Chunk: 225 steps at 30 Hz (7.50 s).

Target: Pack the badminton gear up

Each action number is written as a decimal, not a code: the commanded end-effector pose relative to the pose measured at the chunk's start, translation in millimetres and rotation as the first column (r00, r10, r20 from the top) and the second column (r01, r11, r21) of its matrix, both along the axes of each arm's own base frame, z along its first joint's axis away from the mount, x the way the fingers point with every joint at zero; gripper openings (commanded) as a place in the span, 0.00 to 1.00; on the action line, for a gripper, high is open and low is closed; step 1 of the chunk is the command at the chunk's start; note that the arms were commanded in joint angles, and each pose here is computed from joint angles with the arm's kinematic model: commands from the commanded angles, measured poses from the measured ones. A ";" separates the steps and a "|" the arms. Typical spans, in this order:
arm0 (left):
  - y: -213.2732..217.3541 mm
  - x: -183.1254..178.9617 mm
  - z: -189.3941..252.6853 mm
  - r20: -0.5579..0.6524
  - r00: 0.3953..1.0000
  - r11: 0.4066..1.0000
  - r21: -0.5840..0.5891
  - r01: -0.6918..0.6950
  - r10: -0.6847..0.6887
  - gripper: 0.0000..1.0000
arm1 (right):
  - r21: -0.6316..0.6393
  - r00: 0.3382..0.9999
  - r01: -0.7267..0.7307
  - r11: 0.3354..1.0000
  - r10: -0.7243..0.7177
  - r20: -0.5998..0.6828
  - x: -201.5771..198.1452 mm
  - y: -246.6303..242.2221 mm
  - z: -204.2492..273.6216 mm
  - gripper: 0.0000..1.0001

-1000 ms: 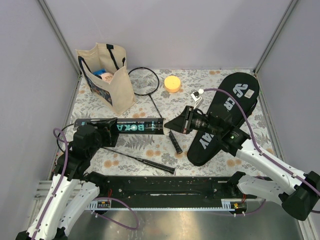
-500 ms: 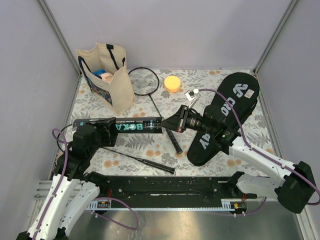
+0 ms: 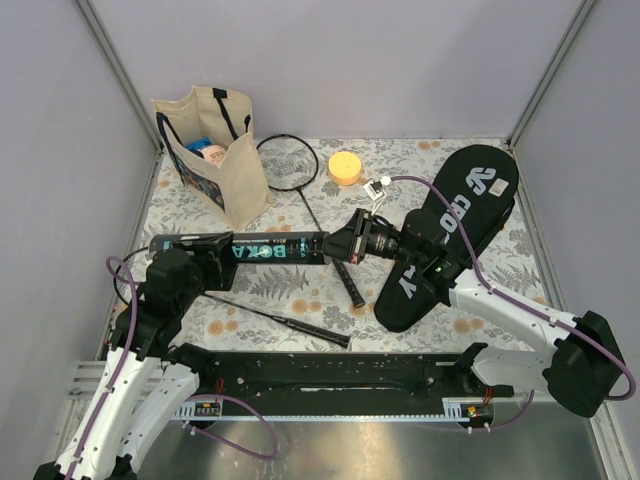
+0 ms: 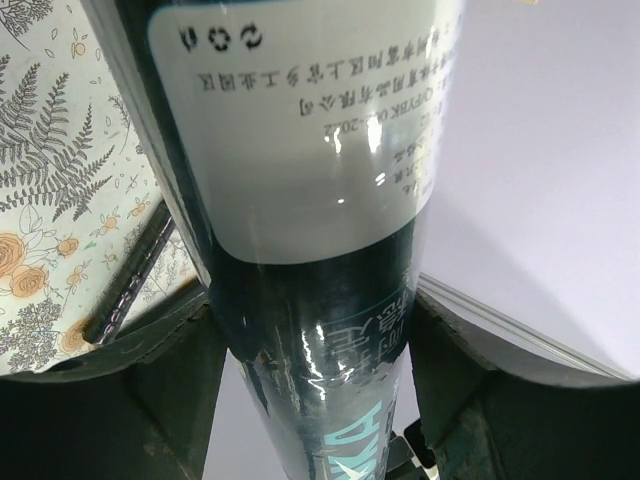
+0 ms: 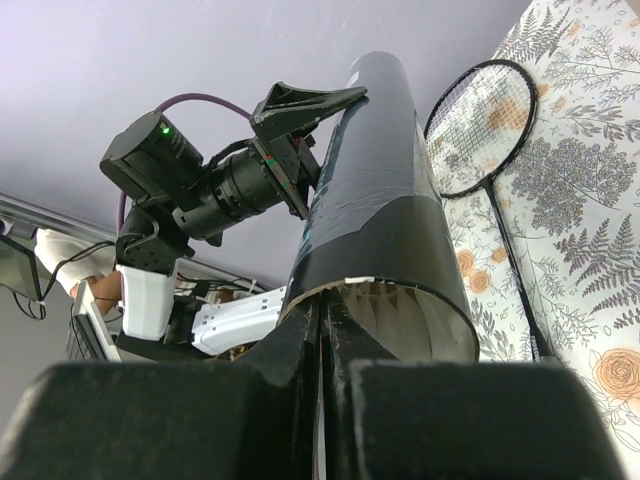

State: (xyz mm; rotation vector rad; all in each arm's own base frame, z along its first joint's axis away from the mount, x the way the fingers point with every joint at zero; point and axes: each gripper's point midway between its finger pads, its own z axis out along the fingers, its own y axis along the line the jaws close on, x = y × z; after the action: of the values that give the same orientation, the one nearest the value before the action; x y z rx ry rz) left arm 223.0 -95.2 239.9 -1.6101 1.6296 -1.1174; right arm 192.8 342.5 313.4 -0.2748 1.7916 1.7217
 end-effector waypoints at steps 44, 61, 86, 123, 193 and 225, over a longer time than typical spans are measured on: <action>1.2 4.7 17.1 0.108 0.994 1.000 -0.003 -0.008 0.008 0.26 | -0.081 0.992 0.119 0.990 -0.116 0.044 13.3 -8.5 19.5 0.32; 4.0 7.4 14.9 0.108 0.994 1.000 -0.001 -0.029 0.029 0.26 | -0.088 0.991 0.116 0.989 -0.121 -0.049 15.5 1.1 0.7 0.34; 54.1 -7.7 8.3 0.136 0.975 0.959 0.199 -0.200 0.175 0.27 | -0.660 0.700 0.622 0.422 -0.678 0.226 117.8 -193.6 -99.5 0.52; 67.2 -13.7 2.8 0.111 0.967 0.941 0.230 -0.249 0.229 0.28 | -0.934 0.349 0.281 0.220 -0.930 -0.115 267.5 -219.9 -288.1 0.38; 72.2 -21.2 12.6 0.144 0.959 0.940 0.207 -0.271 0.244 0.28 | -0.924 0.862 0.088 0.372 -0.493 -0.117 223.2 -98.1 -281.4 0.39; 24.3 -22.3 -18.7 -0.099 0.988 0.993 0.015 -0.115 0.116 0.30 | -0.361 0.975 0.209 0.909 -0.164 0.153 94.6 -59.0 -81.9 0.00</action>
State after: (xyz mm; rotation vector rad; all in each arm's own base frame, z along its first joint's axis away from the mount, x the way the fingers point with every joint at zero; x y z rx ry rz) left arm 192.8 -57.1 188.3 -1.7522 1.6362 -0.8052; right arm 312.9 259.3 167.2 -0.2301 2.2843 0.8934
